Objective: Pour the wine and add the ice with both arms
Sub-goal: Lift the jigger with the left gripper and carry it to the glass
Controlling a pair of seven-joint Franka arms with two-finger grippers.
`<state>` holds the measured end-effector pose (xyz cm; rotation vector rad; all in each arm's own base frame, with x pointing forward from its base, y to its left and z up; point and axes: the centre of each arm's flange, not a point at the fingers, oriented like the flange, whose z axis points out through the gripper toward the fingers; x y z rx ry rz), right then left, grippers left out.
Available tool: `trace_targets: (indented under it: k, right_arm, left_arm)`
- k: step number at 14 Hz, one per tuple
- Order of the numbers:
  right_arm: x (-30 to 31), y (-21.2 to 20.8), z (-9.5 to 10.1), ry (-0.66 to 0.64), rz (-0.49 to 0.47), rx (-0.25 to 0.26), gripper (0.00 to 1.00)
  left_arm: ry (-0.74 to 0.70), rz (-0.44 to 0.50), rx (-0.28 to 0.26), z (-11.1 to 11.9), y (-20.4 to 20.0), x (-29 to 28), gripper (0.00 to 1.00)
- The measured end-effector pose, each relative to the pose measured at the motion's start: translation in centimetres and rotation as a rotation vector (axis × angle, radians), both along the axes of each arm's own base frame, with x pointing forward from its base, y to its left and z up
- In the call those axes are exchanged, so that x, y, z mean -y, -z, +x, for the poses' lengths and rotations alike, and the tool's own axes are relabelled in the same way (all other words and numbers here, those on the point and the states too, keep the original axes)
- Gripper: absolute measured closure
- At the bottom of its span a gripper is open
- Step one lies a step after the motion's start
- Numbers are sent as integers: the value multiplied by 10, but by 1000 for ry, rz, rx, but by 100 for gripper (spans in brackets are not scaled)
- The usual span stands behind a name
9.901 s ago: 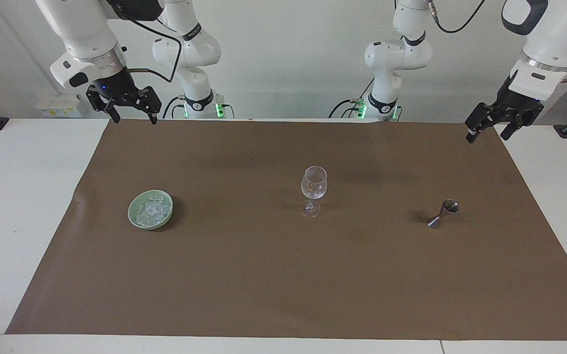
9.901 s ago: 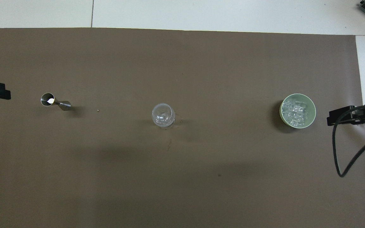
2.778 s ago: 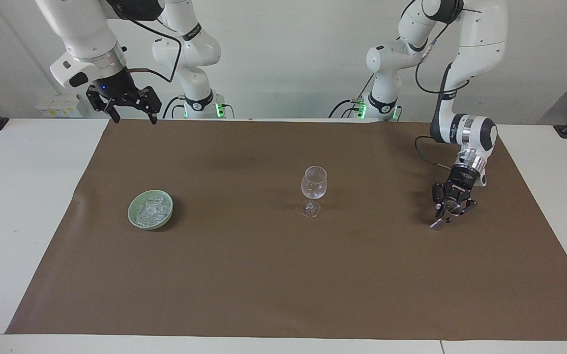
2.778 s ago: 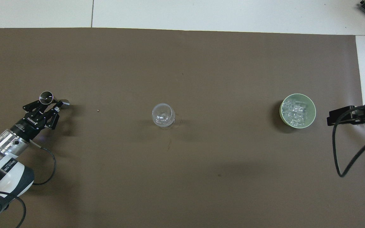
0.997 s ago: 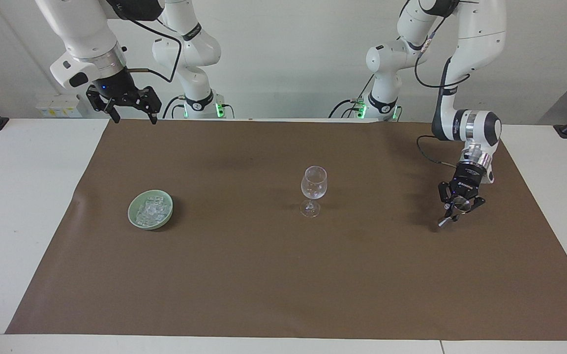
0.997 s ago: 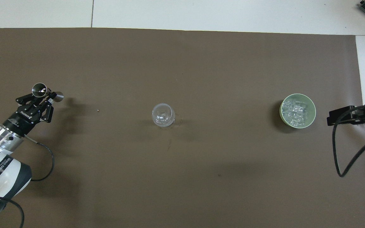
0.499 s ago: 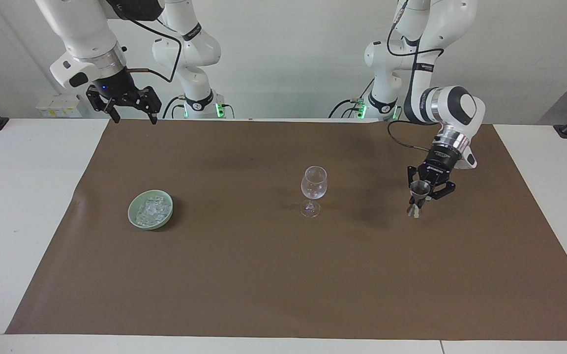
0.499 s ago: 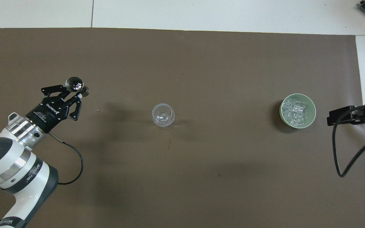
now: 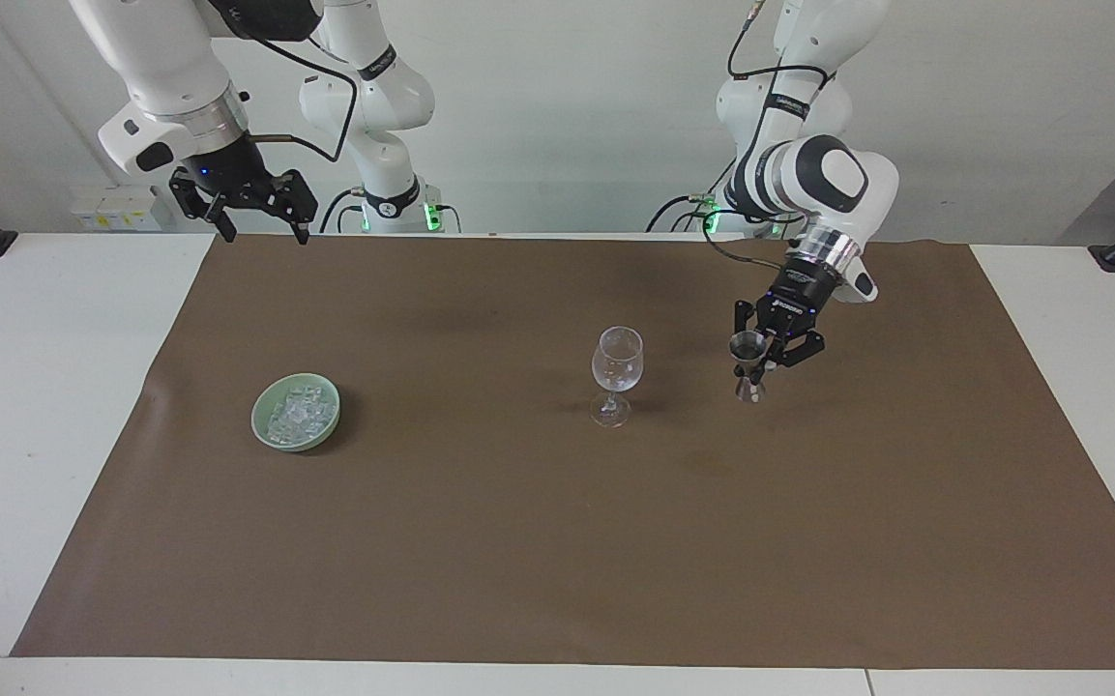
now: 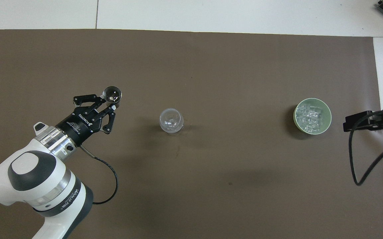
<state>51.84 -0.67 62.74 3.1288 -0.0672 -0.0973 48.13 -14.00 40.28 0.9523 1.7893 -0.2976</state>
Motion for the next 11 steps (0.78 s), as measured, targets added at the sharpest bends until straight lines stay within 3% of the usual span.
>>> trace_targets:
  k: [5, 11]
  right_arm:
    - [1, 0, 0, 2, 0, 0, 0]
    - [2, 0, 0, 4, 0, 0, 0]
  left_arm:
    - [12, 63, 14, -12, -19, 40, 79]
    - [63, 205, 87, -25, -28, 66, 79]
